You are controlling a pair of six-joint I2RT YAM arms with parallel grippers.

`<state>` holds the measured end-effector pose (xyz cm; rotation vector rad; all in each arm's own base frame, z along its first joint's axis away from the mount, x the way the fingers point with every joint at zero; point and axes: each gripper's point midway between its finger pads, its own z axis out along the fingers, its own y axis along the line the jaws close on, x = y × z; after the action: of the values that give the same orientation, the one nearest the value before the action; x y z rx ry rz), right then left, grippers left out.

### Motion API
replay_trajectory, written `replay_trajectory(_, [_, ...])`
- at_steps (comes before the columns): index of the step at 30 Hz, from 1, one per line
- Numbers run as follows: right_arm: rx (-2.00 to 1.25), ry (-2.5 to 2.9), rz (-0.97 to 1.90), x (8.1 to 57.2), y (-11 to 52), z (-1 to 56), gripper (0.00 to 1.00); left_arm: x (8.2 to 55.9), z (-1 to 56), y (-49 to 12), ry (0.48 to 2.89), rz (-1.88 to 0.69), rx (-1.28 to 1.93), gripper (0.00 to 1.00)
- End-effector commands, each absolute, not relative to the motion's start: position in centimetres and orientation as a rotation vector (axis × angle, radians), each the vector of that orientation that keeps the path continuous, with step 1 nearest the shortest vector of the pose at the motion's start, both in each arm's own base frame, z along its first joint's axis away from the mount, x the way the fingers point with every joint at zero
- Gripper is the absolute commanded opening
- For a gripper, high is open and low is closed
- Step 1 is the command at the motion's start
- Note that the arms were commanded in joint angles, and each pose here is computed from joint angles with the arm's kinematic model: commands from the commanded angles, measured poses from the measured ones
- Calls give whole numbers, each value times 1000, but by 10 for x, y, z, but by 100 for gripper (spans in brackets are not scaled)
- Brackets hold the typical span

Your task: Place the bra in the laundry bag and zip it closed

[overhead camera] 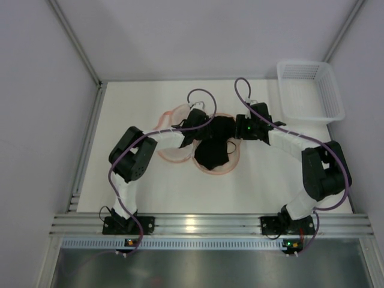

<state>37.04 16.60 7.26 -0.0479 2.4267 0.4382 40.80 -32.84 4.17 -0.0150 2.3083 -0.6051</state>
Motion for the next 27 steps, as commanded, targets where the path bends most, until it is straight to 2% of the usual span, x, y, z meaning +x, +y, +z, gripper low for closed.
replay_trajectory(1, [-39, 2367, 462, 381, 169, 87, 52, 421, 98, -327, 2154, -616, -13, 40])
replay_trajectory(10, [-74, 2237, 415, 409, 168, 135, 52, 408, 204, -273, 1990, -467, -5, 50])
replay_trajectory(14, [-76, 2194, 376, 435, 166, 136, 44, 388, 187, -198, 2045, -281, -198, 59])
replay_trajectory(16, [-87, 2165, 406, 448, 173, 144, 38, 376, 182, -173, 2054, -299, -321, 62])
replay_trajectory(18, [-128, 2183, 484, 448, 187, 138, 37, 364, 150, -142, 2114, -320, -447, 64])
replay_trajectory(21, [-191, 2176, 561, 442, 205, 141, 37, 348, 137, -105, 2115, -325, -584, 65])
replay_trajectory(27, [-391, 2212, 526, 394, 255, 134, 42, 329, 108, -80, 2156, -322, -705, 69])
